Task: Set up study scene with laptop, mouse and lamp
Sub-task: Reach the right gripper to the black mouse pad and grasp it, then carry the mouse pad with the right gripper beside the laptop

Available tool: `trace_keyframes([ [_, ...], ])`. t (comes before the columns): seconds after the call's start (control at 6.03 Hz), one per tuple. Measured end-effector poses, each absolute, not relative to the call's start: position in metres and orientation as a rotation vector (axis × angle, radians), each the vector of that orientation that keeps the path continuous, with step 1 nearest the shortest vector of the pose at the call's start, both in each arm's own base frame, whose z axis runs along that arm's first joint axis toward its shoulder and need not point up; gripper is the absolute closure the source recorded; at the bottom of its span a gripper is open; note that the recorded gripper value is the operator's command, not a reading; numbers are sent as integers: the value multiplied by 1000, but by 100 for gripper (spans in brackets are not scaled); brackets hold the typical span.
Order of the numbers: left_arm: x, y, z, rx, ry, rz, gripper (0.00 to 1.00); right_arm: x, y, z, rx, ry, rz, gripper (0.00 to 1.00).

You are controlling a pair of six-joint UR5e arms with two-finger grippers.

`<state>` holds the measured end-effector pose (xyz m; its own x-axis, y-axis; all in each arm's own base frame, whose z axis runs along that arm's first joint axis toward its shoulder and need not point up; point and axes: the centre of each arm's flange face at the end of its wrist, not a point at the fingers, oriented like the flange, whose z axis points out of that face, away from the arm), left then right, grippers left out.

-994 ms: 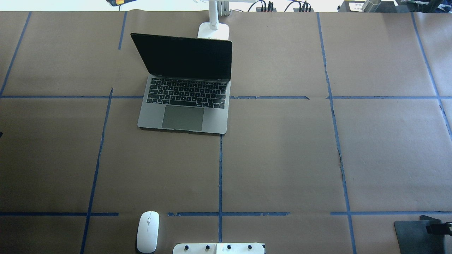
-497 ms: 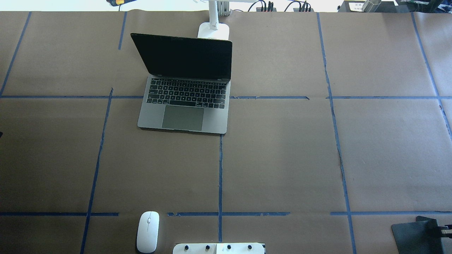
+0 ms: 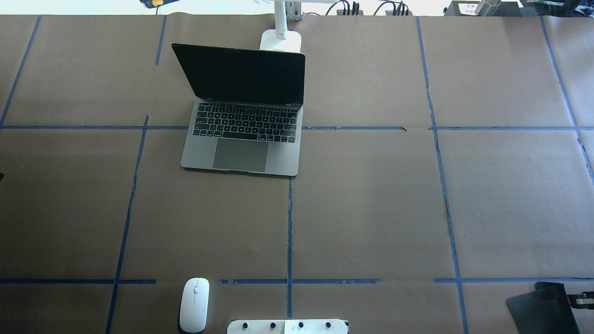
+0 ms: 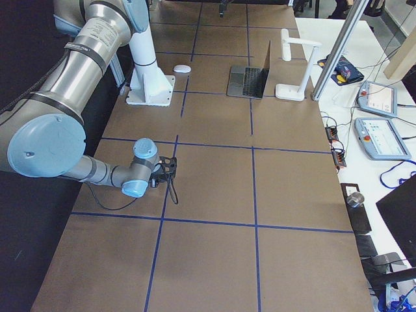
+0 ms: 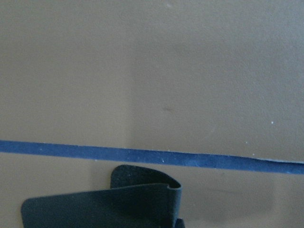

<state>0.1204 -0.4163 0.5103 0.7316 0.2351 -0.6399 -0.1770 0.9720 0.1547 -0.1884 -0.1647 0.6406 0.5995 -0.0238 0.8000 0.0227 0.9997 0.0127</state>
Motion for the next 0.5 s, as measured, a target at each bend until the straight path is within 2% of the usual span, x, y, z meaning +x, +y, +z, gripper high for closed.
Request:
trace_keyframes([
  [0.5,120,-416,509,87,716,227,0,-226,-210,596,109,-1073,74,100],
])
